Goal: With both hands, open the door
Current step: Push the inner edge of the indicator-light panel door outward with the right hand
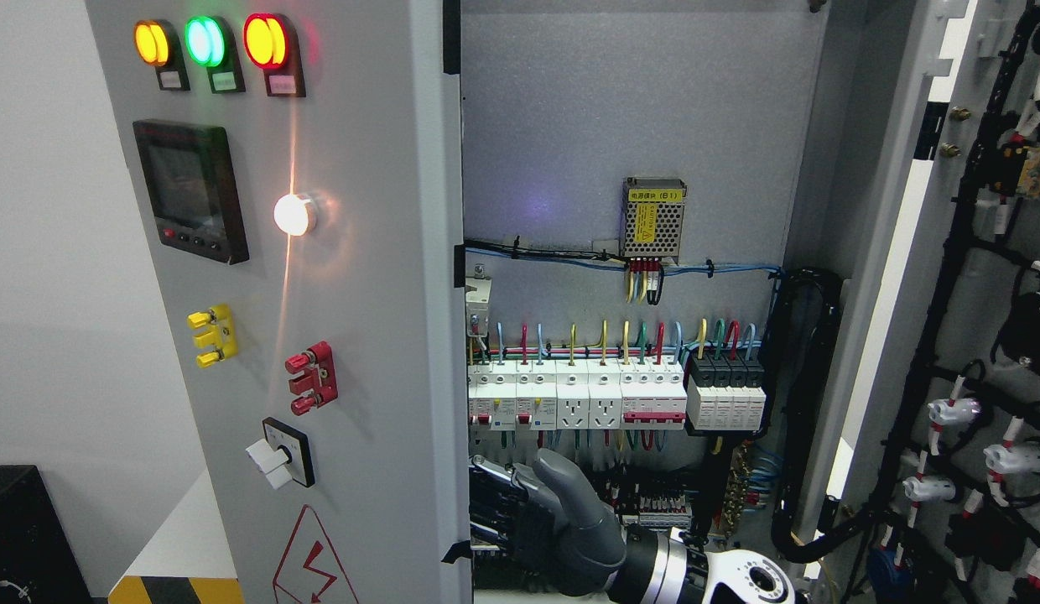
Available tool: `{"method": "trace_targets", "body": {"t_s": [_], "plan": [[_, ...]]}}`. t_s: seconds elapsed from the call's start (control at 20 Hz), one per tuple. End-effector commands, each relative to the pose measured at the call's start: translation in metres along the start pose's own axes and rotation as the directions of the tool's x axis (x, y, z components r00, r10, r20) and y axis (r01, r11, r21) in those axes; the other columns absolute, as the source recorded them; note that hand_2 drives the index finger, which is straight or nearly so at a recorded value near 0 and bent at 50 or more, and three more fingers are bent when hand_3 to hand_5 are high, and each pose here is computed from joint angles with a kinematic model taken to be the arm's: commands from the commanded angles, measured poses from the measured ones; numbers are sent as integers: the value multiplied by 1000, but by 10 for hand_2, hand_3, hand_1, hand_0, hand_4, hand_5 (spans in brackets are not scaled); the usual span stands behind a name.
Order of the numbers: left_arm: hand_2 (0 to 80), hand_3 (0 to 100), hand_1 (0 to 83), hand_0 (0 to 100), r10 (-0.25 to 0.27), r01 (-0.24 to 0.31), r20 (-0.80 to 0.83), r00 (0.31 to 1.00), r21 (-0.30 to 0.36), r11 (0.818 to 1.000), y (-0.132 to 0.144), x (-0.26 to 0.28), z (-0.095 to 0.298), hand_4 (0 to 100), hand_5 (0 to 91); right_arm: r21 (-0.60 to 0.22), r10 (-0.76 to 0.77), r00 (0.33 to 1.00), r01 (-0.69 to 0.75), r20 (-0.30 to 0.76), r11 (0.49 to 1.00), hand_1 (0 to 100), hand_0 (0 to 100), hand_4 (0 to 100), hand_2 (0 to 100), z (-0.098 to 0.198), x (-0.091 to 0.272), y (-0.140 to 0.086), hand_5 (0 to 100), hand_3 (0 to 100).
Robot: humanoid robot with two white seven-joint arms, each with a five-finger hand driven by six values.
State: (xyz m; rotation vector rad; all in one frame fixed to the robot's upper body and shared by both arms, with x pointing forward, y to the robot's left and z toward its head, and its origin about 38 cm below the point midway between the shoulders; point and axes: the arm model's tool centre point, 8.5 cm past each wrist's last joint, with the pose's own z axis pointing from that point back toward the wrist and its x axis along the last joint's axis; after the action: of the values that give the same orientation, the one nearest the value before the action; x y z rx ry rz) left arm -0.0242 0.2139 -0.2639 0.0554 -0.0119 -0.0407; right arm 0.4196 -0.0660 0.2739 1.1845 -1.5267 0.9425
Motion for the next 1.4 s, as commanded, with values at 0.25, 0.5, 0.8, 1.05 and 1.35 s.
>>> {"method": "trace_targets", "body": {"t_s": [0.25,0.5,0.8,1.05,1.35], "plan": [[0,0,0,0,-2,2,-27,1000,0,1000,-1,-8,1,0,0,65,3,999,-1,-32,998,0,0,0,0,-13,-7,17,0,0],[0,0,0,0,0,0,-25,1000,0,1000,-1,-8,1,0,0,87,-18,999,22,-50,996,0,0,0,0,-21,-11,23,0,0],[0,0,0,0,-2,2,-27,1000,1,1000,-1,-8,1,0,0,128,-16,998,23,-60,991,0,0,0,0,-29,-14,36,0,0],[0,0,0,0,0,0,-25,1000,3,1000,0,-8,1,0,0,156,-10,998,20,-63,988,0,0,0,0,-33,-15,45,0,0],[0,0,0,0,0,0,-25,1000,1,1000,-1,-8,1,0,0,238,-79,997,72,19,969,0,0,0,0,-38,-3,68,0,0]]}}
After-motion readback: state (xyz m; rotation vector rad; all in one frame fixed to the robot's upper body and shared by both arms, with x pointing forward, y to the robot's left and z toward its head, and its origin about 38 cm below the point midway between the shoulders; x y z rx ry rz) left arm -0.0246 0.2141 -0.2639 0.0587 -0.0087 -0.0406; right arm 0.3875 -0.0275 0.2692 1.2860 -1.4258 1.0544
